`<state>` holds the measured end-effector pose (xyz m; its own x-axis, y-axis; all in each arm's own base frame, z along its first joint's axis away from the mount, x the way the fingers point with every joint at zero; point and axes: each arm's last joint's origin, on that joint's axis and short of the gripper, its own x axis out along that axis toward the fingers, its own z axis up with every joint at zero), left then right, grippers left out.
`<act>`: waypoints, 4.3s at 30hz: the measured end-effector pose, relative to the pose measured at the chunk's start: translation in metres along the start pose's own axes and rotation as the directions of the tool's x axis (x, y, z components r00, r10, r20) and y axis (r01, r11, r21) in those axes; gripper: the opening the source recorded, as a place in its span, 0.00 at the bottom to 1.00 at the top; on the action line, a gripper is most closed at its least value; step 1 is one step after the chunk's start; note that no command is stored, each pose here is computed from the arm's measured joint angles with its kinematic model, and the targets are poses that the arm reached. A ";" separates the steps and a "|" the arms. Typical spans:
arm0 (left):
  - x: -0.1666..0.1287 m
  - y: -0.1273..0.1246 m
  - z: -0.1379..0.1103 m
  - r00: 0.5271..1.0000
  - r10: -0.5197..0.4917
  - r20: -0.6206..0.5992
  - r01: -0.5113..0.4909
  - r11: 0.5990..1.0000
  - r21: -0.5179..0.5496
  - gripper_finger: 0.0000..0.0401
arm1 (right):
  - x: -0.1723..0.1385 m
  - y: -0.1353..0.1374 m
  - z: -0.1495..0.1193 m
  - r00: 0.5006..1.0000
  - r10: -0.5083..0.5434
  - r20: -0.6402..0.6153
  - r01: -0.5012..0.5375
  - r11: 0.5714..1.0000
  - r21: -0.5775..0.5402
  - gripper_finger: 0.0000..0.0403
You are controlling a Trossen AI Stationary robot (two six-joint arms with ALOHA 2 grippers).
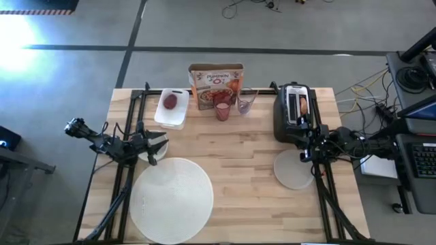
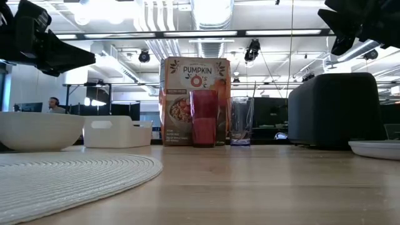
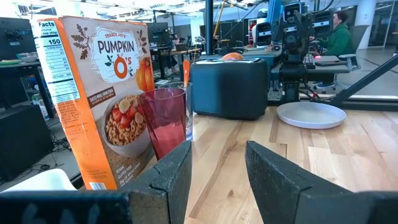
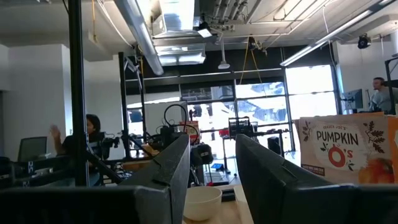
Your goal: Arrange a breakfast setting
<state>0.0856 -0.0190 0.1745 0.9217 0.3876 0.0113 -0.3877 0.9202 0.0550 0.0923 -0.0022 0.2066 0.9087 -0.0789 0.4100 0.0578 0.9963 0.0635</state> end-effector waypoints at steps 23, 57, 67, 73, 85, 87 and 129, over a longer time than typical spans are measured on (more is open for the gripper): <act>0.000 0.000 0.000 1.000 0.000 0.000 0.000 1.000 0.001 0.33 | 0.000 0.000 0.000 1.000 0.000 0.000 0.000 1.000 0.000 0.29; 0.000 0.000 0.000 1.000 0.000 0.000 0.000 1.000 0.001 0.33 | 0.000 0.000 0.000 1.000 0.000 -0.001 0.000 1.000 0.000 0.29; 0.000 0.000 0.002 1.000 0.008 0.017 -0.009 0.995 0.097 0.33 | 0.000 0.000 0.000 1.000 0.000 0.000 0.000 1.000 0.000 0.29; -0.001 0.003 0.014 0.994 0.052 0.099 -0.064 0.991 0.121 0.33 | 0.000 0.000 0.000 1.000 0.000 0.000 0.000 1.000 0.000 0.29; -0.001 0.004 0.020 0.988 0.053 0.145 -0.055 0.998 0.011 0.33 | 0.000 0.000 0.000 1.000 0.000 0.000 0.000 1.000 0.000 0.29; -0.002 0.004 0.020 0.987 0.053 0.150 -0.055 0.998 0.007 0.33 | 0.000 0.000 0.000 1.000 0.000 0.000 0.000 1.000 0.000 0.29; 0.044 -0.050 0.094 0.877 -0.046 -0.478 -0.107 0.951 -0.288 0.33 | 0.000 0.000 0.000 1.000 0.000 0.000 0.000 1.000 0.000 0.29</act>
<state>0.1463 -0.0535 0.2665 0.8210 0.3237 -0.4702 -0.4708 0.8498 -0.2369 0.0923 -0.0022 0.2066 0.9088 -0.0790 0.4096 0.0579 0.9963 0.0636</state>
